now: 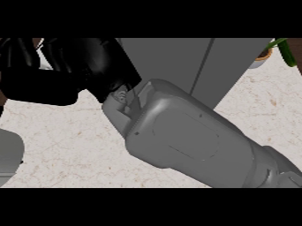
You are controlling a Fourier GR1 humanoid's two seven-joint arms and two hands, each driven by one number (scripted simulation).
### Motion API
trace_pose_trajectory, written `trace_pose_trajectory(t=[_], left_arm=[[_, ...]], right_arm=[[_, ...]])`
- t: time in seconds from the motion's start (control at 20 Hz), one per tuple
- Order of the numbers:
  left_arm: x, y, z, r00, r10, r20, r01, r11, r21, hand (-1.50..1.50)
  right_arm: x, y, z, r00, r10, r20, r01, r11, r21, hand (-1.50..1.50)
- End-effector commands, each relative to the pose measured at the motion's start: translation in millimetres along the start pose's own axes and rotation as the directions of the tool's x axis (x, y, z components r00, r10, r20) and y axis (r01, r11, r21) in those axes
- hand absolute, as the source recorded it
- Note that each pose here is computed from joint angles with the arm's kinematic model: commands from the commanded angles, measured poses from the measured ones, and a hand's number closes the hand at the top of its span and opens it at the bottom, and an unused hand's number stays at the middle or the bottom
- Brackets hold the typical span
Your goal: Pick up the wine, place it into the cabinet and close the cabinet
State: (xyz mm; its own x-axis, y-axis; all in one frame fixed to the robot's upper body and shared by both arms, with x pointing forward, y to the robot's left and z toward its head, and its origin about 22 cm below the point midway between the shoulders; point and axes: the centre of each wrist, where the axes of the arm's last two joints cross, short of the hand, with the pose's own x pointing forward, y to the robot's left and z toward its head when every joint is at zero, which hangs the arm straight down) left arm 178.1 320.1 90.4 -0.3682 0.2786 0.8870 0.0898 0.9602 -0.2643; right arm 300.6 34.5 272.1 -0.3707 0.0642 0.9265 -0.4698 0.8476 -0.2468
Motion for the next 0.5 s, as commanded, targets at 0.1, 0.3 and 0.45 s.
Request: trace_pose_trajectory(t=[0.1, 0.3, 0.45], left_arm=[[11, -4, -2, 1.0, -0.015, -0.005, 0.015, 1.0, -0.023, -1.5], [2, 5, -8, 1.0, -0.017, -0.014, 0.017, 1.0, 0.0, -1.5], [-4, -3, -3, 1.0, -0.008, -0.01, 0.008, 1.0, -0.01, -1.5]], right_arm=[[-17, -33, -37, 0.999, -0.015, -0.051, 0.013, 0.999, -0.051, 1.5], [-48, -52, -34, 0.999, 0.004, -0.051, -0.007, 0.999, -0.049, 1.5], [-67, -71, -34, 0.998, 0.026, -0.053, -0.03, 0.998, -0.064, 1.5]])
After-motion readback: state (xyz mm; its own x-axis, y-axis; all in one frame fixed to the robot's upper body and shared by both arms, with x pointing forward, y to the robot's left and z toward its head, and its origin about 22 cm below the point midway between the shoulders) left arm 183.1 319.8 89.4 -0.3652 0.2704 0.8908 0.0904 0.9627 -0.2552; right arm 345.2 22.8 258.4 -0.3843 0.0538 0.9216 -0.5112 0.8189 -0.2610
